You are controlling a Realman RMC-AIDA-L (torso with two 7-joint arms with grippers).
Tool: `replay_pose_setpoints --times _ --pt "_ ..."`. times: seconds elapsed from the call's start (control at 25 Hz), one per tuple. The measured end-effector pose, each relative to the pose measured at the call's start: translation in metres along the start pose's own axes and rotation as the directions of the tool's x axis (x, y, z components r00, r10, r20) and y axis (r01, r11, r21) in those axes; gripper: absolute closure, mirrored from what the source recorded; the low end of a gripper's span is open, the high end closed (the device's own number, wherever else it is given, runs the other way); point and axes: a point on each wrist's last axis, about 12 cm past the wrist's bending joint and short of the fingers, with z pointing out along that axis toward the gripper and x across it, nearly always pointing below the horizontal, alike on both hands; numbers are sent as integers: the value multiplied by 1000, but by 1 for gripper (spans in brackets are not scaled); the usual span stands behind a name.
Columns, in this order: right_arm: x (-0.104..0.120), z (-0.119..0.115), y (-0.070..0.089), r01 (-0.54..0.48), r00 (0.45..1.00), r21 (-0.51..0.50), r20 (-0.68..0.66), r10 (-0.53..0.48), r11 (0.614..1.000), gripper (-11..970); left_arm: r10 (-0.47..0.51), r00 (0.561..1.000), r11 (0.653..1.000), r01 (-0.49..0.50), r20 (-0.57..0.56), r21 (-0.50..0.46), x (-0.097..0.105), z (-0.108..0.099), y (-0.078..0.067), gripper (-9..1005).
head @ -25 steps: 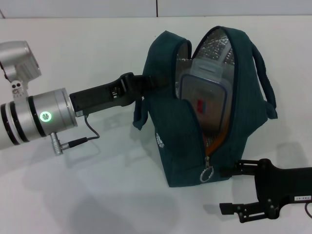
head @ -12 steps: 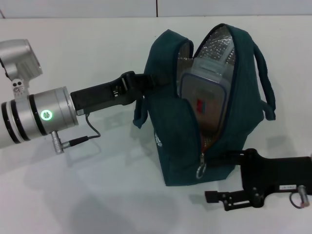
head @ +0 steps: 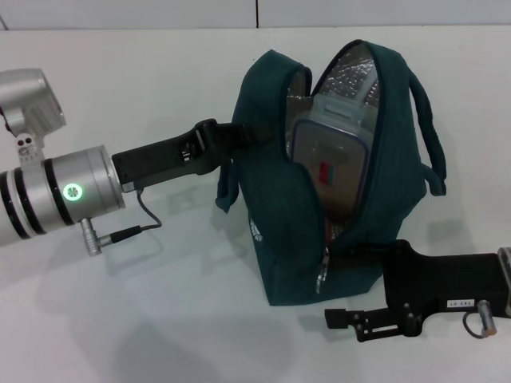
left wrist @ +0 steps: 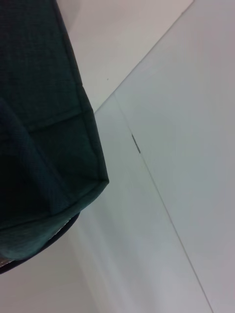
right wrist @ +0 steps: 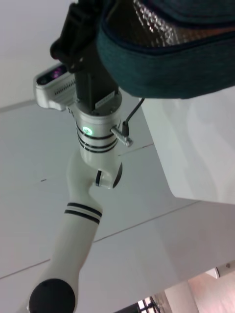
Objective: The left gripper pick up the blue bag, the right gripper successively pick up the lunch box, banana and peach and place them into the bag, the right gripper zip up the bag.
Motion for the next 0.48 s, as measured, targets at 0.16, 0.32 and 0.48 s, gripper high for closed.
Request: replay_pose_setpoints --times 0.16,0.32,0.48 --pt "3 -4 0 -13 1000 18 -4 14 1000 143 -1 1000 1000 1 2 -1 1 -1 0 963" --pt "6 -5 1 -30 999 21 -13 30 999 144 -1 1000 1000 1 2 0 1 -2 0 963" --pt "9 -7 2 -45 999 42 -13 46 998 145 -3 1000 1000 3 4 -2 1 -3 1 963"
